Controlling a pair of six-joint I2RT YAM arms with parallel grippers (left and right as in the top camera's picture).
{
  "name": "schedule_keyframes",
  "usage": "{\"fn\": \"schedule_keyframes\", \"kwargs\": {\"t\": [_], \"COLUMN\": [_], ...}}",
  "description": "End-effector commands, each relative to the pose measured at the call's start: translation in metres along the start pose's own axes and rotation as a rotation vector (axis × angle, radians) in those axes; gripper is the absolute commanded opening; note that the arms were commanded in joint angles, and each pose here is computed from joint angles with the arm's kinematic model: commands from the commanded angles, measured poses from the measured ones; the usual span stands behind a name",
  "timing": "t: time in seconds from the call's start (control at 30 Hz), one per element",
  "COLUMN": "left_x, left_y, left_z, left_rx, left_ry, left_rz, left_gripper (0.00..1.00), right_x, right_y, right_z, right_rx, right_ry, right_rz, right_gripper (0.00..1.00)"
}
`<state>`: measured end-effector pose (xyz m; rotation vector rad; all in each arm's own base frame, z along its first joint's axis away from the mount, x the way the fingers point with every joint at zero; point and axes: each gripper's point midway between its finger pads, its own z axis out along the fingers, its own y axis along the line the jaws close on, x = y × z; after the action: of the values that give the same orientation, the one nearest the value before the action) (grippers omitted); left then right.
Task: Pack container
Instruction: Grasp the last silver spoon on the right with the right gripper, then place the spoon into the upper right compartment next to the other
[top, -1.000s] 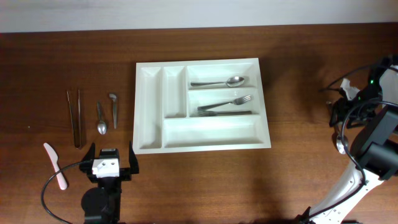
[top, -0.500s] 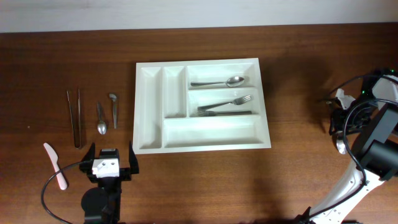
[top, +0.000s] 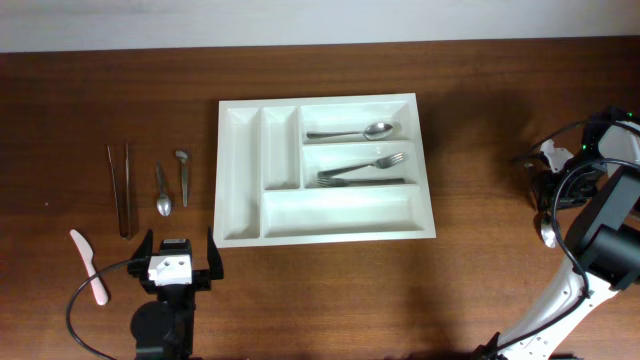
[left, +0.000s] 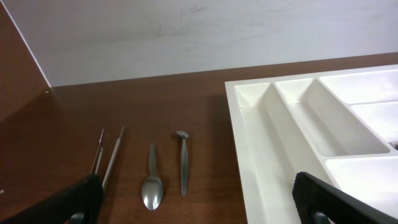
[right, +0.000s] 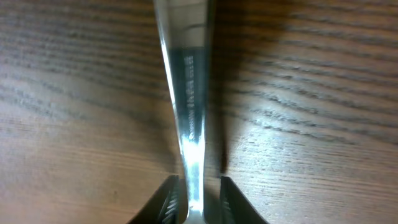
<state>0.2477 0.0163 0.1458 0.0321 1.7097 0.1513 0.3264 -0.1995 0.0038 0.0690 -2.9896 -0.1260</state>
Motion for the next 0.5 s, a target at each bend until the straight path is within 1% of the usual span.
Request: {"fn": "schedule_keyframes", "kwargs": {"t": [0.0,0.03,0.07,0.33,0.47], "left_x": [0.002,0.002,0.002,0.002,0.002], "left_y": [0.002,0.002,0.002,0.002,0.002], "left_z": [0.000,0.000,0.000,0.000,0.000], "left_rx": [-0.008,-0.008,-0.008,-0.008,-0.008], "left_ry": [0.001,0.001,0.001,0.001,0.000], "left_rz": [0.016,0.016,0.016,0.016,0.016], "left_gripper": [0.99,0.99,0.99,0.99,0.99], "right_x": [0.003,0.003,0.002,-0.013,-0.034], "right_y": [0.004,0.005,0.007,0.019,0.031], "right_z": [0.003,0.003,0.003,-0.002,-0.018], "right_rx": [-0.029,-0.033,-0.043,-0.095,-0.077], "right_ry": [0.004,0.003,-0.003,-0.062,-0.103], "right_rz": [0.001,0.001,0.000,-0.014,-0.064], "right_gripper": [0.13,0.06,0.04,0.04,0.04]}}
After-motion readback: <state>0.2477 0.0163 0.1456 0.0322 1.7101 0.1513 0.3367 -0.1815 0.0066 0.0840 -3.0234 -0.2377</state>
